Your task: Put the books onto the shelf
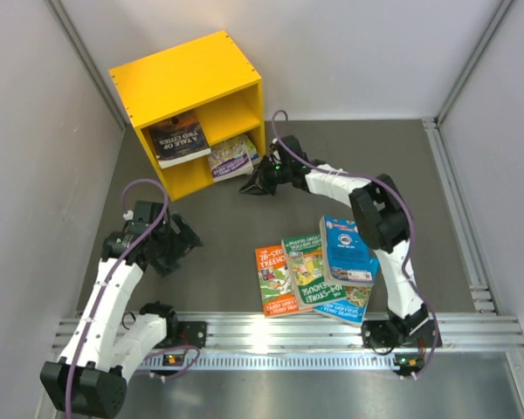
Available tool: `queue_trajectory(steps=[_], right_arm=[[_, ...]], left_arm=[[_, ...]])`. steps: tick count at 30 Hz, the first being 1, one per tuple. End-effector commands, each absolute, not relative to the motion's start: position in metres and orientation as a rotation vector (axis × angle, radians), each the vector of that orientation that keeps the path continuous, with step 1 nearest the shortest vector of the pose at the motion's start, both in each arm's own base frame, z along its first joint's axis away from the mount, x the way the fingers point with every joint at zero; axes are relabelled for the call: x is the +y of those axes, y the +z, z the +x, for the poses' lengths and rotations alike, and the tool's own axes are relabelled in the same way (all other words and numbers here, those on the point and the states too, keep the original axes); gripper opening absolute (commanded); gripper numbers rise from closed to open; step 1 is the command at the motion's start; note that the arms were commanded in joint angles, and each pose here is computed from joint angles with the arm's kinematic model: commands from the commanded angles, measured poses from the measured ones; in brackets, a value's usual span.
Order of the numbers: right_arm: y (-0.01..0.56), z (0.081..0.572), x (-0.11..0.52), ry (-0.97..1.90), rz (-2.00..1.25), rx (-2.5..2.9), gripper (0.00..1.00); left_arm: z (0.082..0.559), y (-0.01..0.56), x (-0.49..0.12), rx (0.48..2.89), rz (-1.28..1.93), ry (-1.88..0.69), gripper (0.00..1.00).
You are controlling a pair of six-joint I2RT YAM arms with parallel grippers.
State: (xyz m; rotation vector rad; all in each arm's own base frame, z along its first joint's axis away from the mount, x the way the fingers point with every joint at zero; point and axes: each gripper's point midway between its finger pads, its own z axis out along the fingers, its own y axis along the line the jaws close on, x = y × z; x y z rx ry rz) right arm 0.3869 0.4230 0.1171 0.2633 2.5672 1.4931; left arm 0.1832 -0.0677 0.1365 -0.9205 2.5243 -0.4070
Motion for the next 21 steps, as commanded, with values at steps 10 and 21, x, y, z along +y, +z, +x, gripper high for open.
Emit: queue_trajectory(steps=[10,21], right_arm=[[0.124,0.472,0.459,1.592,0.401,2.406,0.00],[0.129,0.556,0.442,1.582,0.689,2.213,0.00]], left_arm=[[0.163,0.161,-0.046,2.479,-0.849,-0.285,0.93],[0.165,0.168,-0.038,2.497,-0.814,-0.208,0.93]])
